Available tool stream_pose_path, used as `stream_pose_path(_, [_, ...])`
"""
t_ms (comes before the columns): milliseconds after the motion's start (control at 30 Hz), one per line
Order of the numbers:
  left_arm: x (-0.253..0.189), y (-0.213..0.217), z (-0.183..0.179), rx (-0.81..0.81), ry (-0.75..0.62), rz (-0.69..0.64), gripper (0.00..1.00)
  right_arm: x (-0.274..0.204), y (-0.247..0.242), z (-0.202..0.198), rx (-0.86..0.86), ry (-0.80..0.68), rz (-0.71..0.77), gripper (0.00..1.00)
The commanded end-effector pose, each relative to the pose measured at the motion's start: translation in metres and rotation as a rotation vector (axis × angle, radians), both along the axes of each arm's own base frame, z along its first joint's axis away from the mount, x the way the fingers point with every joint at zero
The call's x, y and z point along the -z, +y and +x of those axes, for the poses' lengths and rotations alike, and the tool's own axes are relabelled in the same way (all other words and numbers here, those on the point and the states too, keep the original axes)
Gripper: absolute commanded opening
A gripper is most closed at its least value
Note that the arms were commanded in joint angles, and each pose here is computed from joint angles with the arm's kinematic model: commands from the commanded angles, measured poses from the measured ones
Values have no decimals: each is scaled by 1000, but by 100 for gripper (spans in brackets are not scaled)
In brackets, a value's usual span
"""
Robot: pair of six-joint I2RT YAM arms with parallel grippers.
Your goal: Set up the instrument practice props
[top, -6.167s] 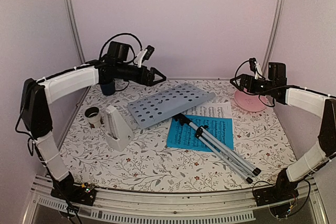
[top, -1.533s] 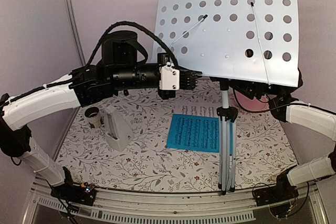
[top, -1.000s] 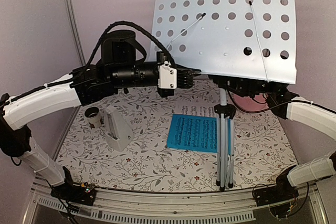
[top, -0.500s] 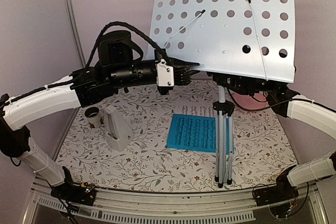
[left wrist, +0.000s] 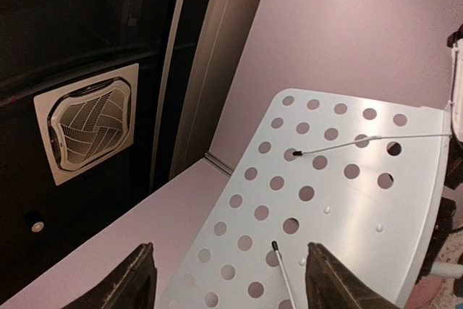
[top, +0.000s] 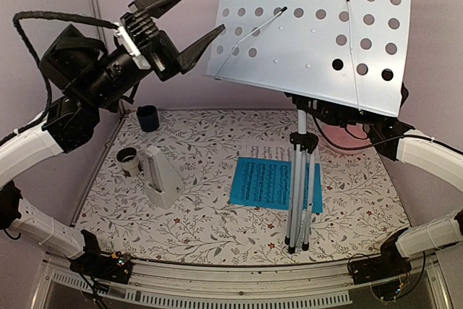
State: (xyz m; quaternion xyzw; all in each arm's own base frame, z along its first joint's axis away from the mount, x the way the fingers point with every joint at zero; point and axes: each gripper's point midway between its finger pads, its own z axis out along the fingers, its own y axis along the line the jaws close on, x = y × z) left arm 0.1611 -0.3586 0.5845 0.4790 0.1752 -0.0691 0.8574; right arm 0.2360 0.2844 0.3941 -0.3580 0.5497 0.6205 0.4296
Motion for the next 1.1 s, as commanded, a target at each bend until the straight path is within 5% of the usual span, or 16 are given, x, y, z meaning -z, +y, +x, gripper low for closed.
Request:
stream_pose_path(0, [-10, 43, -1, 23, 169, -197, 70, -99, -21, -16, 126, -313, 202, 0])
stream_pose_path(233, [82, 48, 31, -3, 546, -188, 64, -118, -26, -11, 178, -382, 288, 0])
stream_pose_path(533, [222, 6, 67, 154, 1008, 41, 51, -135, -19, -19, 77, -495, 313, 0])
stream_pose_path(900, [278, -47, 56, 411, 1129, 146, 8, -143, -10, -34, -37, -505, 322, 0])
stream_pose_path(1067, [297, -74, 43, 437, 1163, 192, 1, -141, -3, -39, -62, -513, 308, 0])
